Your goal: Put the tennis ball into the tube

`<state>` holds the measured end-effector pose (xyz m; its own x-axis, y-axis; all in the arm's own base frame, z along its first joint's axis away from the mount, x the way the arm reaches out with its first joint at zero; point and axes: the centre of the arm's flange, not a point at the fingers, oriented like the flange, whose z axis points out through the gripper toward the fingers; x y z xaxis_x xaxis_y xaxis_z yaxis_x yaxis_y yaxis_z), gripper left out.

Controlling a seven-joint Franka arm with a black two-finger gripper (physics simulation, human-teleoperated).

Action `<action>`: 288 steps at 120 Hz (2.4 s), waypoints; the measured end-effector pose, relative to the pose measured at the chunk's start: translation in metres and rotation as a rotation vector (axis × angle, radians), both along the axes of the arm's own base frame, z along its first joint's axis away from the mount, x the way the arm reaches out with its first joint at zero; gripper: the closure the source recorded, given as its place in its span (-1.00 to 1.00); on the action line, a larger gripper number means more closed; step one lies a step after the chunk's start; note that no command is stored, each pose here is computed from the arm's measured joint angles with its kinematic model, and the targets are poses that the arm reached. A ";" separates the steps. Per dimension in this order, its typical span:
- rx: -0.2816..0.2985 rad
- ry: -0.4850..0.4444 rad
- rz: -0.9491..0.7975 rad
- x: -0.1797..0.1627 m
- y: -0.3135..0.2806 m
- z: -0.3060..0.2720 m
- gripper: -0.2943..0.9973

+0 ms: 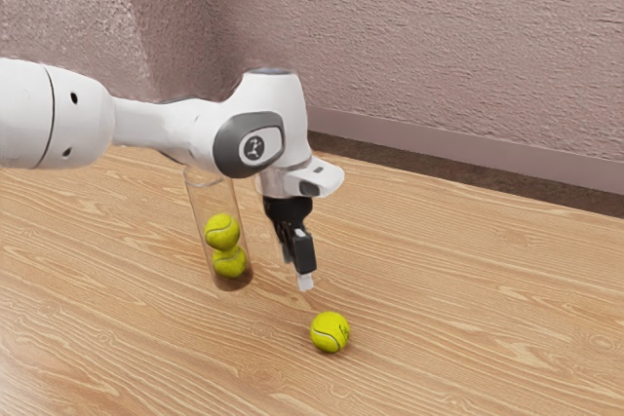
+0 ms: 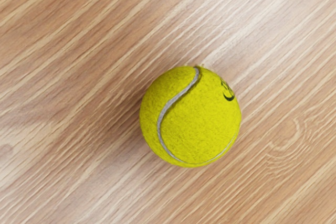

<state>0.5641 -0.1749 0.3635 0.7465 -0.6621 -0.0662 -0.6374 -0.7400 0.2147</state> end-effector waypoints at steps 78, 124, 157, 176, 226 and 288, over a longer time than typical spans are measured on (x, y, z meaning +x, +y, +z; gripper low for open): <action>-0.100 -0.031 0.110 0.003 -0.022 -0.114 -0.43; -0.091 -0.085 0.127 0.002 -0.014 -0.089 -0.11; -0.028 -0.275 0.160 0.024 0.047 0.027 -0.08; 0.021 -0.329 0.151 0.047 0.070 0.085 -0.09; 0.154 -0.321 0.251 0.048 0.169 0.162 -0.13; 0.210 -0.264 0.235 0.036 0.175 0.193 -0.48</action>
